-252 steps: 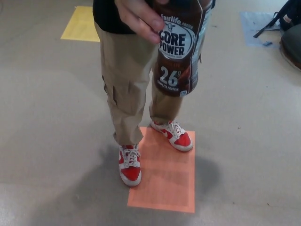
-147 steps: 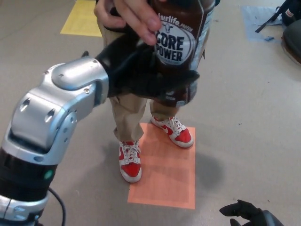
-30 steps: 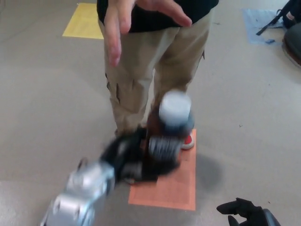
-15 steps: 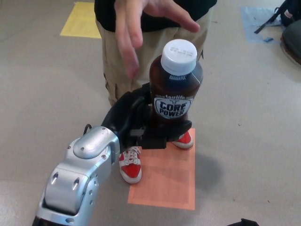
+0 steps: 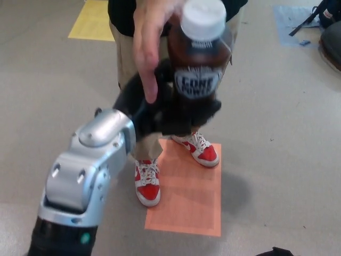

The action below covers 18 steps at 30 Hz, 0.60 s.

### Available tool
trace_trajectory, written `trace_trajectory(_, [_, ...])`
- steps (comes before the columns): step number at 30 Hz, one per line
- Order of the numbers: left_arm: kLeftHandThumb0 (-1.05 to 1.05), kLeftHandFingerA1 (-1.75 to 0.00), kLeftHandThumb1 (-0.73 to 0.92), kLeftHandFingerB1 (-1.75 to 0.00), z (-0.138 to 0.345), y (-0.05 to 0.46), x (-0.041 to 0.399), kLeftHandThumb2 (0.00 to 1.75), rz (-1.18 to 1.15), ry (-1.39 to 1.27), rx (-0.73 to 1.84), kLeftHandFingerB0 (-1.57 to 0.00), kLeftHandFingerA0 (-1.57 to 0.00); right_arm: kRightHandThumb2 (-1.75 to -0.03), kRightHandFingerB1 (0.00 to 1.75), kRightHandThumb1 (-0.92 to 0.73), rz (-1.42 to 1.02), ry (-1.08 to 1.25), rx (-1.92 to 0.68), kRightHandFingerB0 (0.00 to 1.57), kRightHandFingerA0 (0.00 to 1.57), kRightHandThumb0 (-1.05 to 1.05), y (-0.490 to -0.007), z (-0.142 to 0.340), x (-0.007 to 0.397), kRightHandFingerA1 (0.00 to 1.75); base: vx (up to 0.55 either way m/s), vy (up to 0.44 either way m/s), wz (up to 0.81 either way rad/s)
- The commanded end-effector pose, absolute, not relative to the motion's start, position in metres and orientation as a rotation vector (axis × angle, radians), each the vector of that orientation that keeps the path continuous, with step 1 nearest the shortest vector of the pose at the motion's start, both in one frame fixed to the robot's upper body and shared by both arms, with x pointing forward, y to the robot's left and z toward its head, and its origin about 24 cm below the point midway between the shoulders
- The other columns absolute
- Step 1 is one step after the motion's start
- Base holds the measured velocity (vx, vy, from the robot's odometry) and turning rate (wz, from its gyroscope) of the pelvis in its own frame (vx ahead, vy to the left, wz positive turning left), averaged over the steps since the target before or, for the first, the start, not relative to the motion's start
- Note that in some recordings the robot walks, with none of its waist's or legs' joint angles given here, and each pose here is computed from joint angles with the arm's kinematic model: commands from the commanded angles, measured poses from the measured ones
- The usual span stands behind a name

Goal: The robot recieved a bottle of protein shake from a person using its left hand and then shake the protein up and down 2 two times and hand it back to the person

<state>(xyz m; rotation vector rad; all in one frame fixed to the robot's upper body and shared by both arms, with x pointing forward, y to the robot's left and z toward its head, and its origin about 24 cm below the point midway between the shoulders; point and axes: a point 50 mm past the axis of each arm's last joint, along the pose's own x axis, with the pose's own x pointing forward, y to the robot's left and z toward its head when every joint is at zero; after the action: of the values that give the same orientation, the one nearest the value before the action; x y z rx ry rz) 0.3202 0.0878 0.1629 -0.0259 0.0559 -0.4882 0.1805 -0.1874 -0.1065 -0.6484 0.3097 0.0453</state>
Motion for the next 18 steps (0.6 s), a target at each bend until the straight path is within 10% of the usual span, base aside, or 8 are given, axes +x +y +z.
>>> trace_trajectory(1, [-0.22, -1.62, 0.85, -1.15, 0.178, 0.095, 0.326, 0.66, -0.467, 0.059, -0.038, -0.66, -0.71, -0.80, 0.62, -0.79, 0.026, 0.308, -0.663, 0.78, 1.02, -0.28, -0.195, -0.103, 0.187, 0.68, 0.00, 0.000, 0.00])
trace_trajectory(13, [-0.21, -1.63, 0.83, -1.11, 0.181, 0.102, 0.330, 0.65, -0.443, 0.047, -0.047, -0.66, -0.69, -0.86, 0.62, -0.75, 0.025, 0.315, -0.640, 0.78, 1.05, -0.27, -0.195, -0.103, 0.187, 0.70, 0.00, 0.000, 0.00])
trace_trajectory(15, [-0.22, -1.49, 0.81, -0.89, 0.180, 0.103, 0.330, 0.68, -0.432, 0.047, -0.074, -0.73, -0.77, -0.82, 0.62, -0.77, 0.028, 0.314, -0.647, 0.79, 1.05, -0.29, -0.196, -0.103, 0.187, 0.70, 0.00, 0.000, 0.00])
trace_trajectory(16, [-0.40, -0.51, 0.71, -0.35, 0.180, 0.104, 0.328, 0.61, -0.412, 0.061, -0.009, -0.43, -0.76, -0.82, 0.62, -0.77, 0.029, 0.305, -0.654, 0.79, 1.06, -0.31, -0.196, -0.102, 0.187, 0.70, 0.00, 0.000, 0.00])
trace_trajectory(17, [-0.40, -0.51, 0.71, -0.35, 0.179, 0.104, 0.327, 0.61, -0.403, 0.067, 0.019, -0.43, -0.76, -0.82, 0.62, -0.77, 0.029, 0.302, -0.657, 0.79, 1.06, -0.31, -0.196, -0.102, 0.187, 0.70, 0.00, 0.000, 0.00])
trace_trajectory(18, [-0.57, -0.44, 0.55, -0.36, 0.179, 0.105, 0.326, 0.78, -0.440, 0.084, 0.022, -0.10, -0.23, -0.81, 0.62, -0.78, 0.028, 0.297, -0.655, 0.80, 1.06, -0.31, -0.195, -0.102, 0.187, 0.71, 0.00, 0.000, 0.00])
